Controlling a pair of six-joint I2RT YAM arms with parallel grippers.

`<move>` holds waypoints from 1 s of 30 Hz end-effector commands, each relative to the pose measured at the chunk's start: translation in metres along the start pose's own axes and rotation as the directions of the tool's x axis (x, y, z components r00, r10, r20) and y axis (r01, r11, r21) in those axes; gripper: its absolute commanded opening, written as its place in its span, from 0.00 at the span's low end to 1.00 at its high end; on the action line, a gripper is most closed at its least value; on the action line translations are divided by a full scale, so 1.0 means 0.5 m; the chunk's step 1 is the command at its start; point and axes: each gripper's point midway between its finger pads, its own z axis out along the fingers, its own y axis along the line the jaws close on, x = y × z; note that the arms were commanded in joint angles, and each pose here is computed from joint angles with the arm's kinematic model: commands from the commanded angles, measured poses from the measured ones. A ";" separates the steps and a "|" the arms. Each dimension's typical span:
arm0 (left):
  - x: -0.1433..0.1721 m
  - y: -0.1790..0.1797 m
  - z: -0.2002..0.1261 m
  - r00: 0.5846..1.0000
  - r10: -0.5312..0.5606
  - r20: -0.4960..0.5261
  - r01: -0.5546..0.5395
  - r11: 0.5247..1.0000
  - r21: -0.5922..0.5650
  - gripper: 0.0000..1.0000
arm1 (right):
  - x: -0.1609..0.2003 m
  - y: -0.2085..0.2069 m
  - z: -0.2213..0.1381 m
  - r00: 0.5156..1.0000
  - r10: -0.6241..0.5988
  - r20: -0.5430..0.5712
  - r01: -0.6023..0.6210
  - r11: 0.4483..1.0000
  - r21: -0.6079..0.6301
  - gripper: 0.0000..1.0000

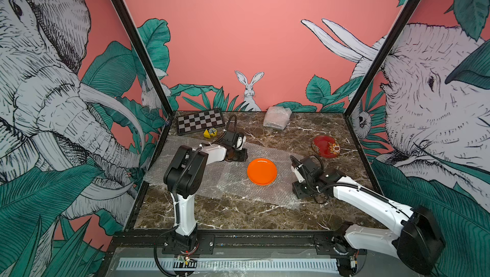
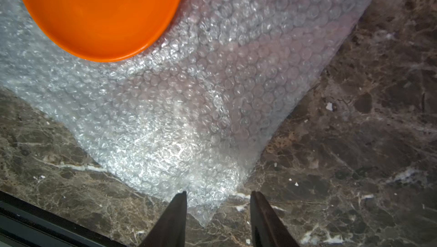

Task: Unpack dinner plates from bubble wrap
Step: Unwrap the bubble wrap at the center of the board.

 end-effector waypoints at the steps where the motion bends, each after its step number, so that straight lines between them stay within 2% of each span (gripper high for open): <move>1: 0.043 0.014 0.006 0.997 -0.032 -0.063 0.031 0.999 -0.013 0.17 | -0.036 0.042 0.007 0.999 0.001 0.039 0.003 0.995 -0.096 0.46; 5: 0.037 0.005 0.003 0.998 -0.033 -0.057 0.033 0.999 0.006 0.17 | -0.045 0.061 0.041 1.000 0.017 0.015 -0.014 0.991 -0.136 0.44; 16: 0.010 -0.032 -0.016 1.000 -0.019 -0.021 0.021 0.996 0.086 0.17 | -0.007 0.027 0.114 0.996 0.034 -0.088 -0.037 0.999 -0.035 0.42; 25: -0.010 -0.046 -0.047 1.000 0.006 0.012 -0.007 0.996 0.086 0.18 | 0.014 -0.014 0.117 0.990 0.032 -0.141 -0.021 0.997 0.080 0.41; 30: -0.023 -0.061 -0.074 0.999 0.025 0.041 -0.029 0.994 0.101 0.19 | 0.003 -0.015 0.105 0.993 0.031 -0.114 -0.021 0.996 0.086 0.41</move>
